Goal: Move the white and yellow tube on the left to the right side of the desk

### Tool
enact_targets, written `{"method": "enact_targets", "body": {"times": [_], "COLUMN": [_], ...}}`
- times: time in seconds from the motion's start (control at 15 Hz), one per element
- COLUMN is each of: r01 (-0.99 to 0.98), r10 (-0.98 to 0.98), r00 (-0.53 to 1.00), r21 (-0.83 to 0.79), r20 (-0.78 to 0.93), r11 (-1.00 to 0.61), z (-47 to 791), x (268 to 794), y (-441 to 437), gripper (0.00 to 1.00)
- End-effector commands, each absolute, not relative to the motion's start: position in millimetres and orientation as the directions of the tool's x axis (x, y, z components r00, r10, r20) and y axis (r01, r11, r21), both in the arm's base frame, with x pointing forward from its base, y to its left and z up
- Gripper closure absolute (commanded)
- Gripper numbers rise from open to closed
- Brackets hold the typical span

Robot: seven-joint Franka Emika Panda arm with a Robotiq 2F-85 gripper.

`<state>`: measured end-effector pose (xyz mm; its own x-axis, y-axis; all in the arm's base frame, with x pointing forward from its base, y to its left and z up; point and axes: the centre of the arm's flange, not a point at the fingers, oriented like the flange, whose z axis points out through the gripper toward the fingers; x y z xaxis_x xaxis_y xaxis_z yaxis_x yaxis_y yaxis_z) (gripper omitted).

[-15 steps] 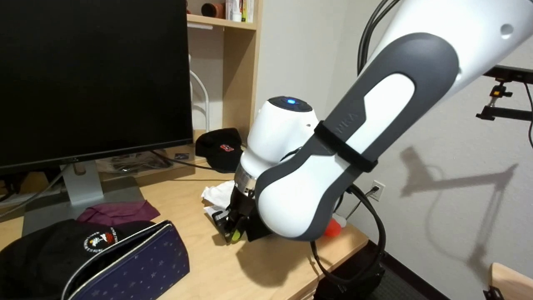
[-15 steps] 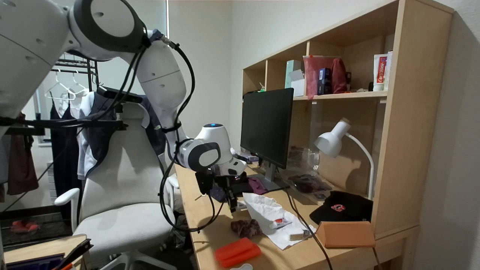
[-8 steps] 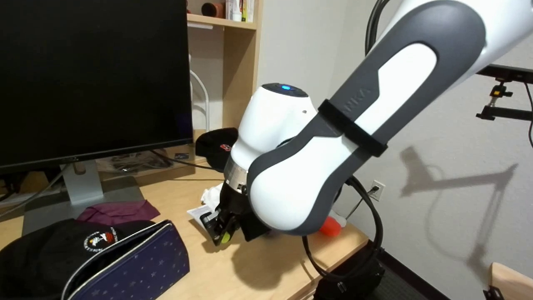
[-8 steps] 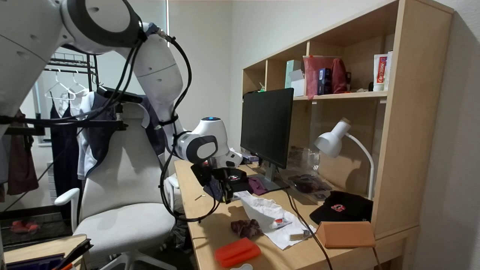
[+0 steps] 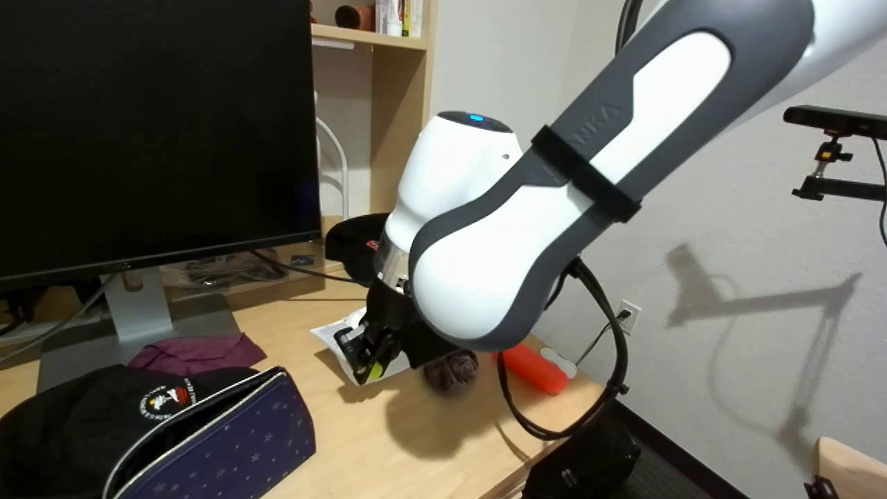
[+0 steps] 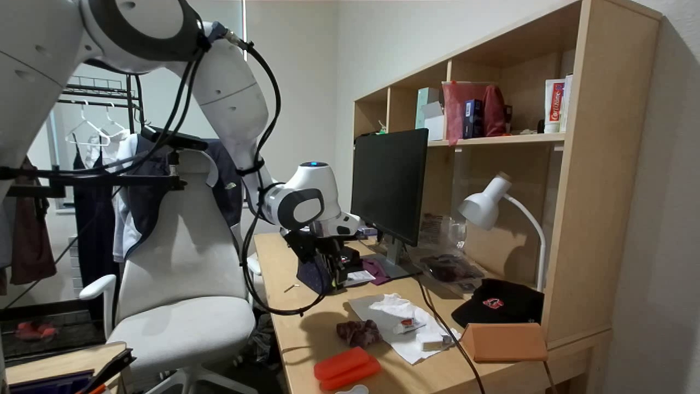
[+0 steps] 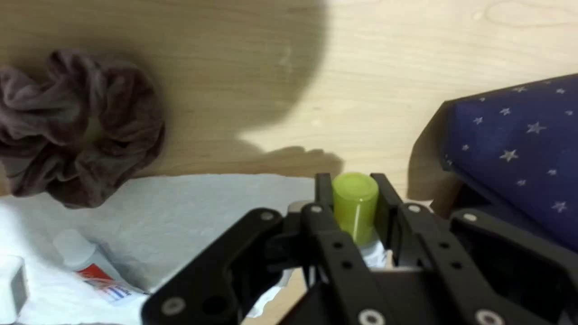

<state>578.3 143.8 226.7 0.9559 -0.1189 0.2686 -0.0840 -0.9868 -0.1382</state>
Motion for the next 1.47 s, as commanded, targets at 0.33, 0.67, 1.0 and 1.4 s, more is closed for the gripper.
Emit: {"method": "enact_targets", "body": {"times": [0.33,0.67,1.0,1.4], "r01": [-0.244,-0.387,-0.526,-0.501], "r10": [-0.288,-0.421,-0.534,-0.501], "r00": [0.914,0.88,0.833,0.864], "r21": [-0.18,-0.182,-0.093,-0.021], "r20": [0.284,0.221,0.148,0.046], "r11": [-0.953,-0.904,-0.846,-0.865], "z": [245.7,244.9,237.2,219.7], "x": [624.1,657.8,675.9,680.6], "y": [102.5,97.4,92.6,111.2], "gripper": [0.87,0.87,0.87,0.87]}}
